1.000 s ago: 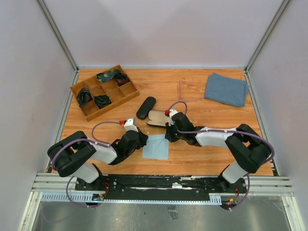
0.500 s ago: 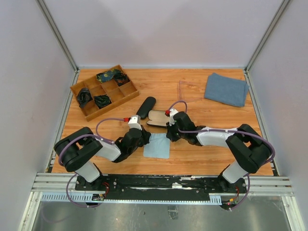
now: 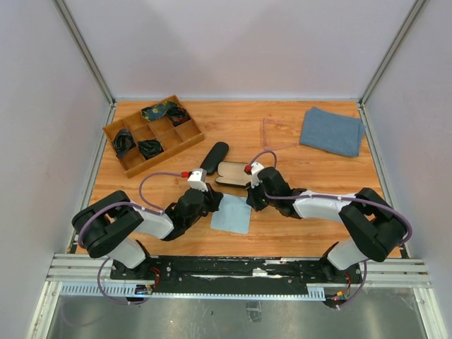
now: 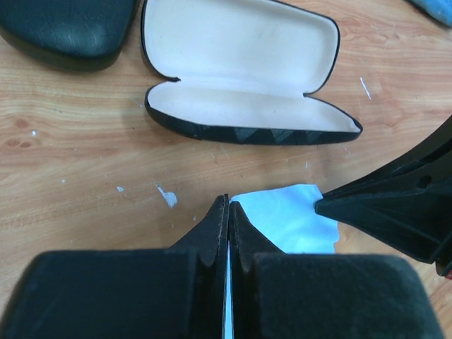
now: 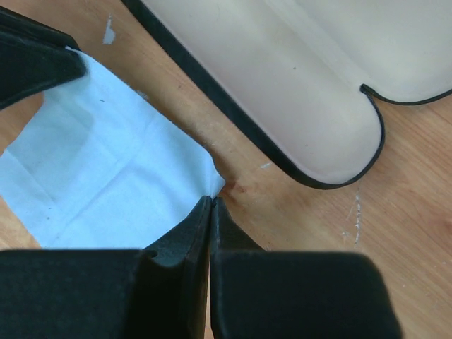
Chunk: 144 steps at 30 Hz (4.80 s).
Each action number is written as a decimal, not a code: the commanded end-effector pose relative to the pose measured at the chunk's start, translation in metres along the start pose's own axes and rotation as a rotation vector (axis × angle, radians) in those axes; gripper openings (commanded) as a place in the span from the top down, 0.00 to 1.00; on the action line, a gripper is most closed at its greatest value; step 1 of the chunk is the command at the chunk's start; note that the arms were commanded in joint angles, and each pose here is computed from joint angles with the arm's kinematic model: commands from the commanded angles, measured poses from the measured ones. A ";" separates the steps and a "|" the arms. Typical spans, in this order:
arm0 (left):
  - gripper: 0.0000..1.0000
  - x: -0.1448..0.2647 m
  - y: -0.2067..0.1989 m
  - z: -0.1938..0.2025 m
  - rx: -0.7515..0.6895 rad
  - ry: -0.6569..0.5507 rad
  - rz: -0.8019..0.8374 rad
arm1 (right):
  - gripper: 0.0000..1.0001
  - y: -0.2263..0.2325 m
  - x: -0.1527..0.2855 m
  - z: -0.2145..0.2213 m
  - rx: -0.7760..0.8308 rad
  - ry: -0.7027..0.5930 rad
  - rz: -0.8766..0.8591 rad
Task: Organize the sunglasses
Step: Fold the glasses cleaning cloth at the center of the board.
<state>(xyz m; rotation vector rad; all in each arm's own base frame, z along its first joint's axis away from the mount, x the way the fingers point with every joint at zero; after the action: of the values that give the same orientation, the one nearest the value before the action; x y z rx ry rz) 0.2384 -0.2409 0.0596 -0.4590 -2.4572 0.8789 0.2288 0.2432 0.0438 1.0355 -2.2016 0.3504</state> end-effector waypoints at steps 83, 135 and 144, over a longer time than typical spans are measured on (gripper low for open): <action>0.99 0.068 0.005 0.029 -0.034 0.039 0.133 | 0.99 0.068 0.039 0.022 0.228 -0.097 -0.141; 0.85 0.075 0.005 0.046 -0.031 0.102 0.170 | 0.76 0.079 0.038 0.037 0.237 -0.054 -0.186; 0.79 0.080 0.007 0.045 -0.029 0.102 0.176 | 0.75 0.082 0.039 0.036 0.249 -0.061 -0.202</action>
<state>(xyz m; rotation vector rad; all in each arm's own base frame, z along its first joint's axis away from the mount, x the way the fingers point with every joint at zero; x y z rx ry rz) 0.1554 -0.2281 0.0531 -0.7065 -2.3677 0.8675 0.1384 0.2545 0.0473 1.3693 -2.1349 0.5071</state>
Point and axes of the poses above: each gripper's point midway between its finger pads, its own x axis back along the fingers, its own y axis along the line the jaws close on, z = x × y, the point moved 3 cm from there along x, back along the fingers, and after that the axes turned 13 degrees about x, right-handed, at the moved point
